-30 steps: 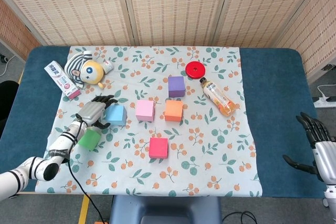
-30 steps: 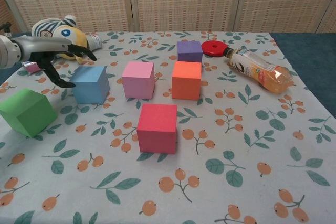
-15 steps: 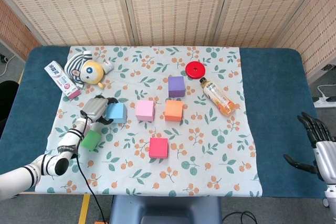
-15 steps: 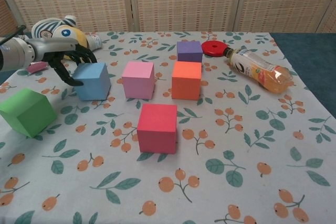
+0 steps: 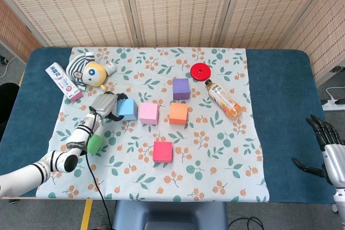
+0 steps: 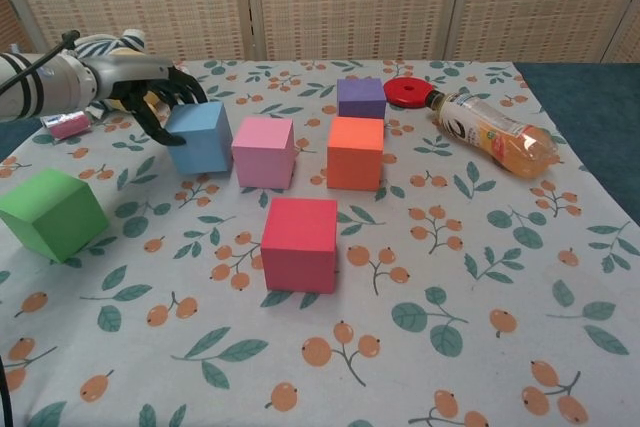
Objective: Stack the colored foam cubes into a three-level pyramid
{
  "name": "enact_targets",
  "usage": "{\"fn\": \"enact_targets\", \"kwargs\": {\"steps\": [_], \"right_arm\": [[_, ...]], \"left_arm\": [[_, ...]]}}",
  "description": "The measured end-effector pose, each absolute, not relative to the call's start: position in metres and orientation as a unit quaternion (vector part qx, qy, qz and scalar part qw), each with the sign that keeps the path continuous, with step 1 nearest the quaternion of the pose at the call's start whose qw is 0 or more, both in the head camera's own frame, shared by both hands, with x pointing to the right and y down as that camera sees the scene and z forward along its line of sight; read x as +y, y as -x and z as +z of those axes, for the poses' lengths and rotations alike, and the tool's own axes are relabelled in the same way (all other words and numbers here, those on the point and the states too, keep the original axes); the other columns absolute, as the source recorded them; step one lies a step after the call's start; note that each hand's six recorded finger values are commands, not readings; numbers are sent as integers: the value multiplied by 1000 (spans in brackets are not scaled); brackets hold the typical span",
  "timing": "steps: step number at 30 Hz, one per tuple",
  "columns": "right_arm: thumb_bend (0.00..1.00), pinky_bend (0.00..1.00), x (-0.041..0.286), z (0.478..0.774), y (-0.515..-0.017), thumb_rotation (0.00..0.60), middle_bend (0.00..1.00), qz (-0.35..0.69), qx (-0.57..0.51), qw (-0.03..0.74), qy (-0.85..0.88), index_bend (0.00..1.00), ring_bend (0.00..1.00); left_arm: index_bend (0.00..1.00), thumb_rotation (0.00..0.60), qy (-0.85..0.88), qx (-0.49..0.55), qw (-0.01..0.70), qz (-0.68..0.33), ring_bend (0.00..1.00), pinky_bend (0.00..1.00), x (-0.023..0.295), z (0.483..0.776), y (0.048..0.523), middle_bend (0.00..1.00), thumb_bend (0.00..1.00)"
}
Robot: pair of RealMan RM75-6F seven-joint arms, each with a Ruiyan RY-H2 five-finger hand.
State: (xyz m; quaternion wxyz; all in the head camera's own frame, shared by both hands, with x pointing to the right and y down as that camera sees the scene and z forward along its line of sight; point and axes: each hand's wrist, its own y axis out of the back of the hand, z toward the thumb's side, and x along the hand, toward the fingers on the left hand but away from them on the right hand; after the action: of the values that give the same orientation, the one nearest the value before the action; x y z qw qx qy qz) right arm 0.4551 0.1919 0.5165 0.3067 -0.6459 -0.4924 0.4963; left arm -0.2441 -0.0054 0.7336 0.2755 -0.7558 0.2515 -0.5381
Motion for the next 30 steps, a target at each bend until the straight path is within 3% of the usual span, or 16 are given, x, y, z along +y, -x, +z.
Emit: {"fn": "enact_targets", "kwargs": {"steps": [30], "right_arm": [[0,0,193,517,-461,600,0,503,-495,301,641,0,0]], "left_arm": [[406,600,761,232,275,-540,244,155,8,741,221,291,319]]}}
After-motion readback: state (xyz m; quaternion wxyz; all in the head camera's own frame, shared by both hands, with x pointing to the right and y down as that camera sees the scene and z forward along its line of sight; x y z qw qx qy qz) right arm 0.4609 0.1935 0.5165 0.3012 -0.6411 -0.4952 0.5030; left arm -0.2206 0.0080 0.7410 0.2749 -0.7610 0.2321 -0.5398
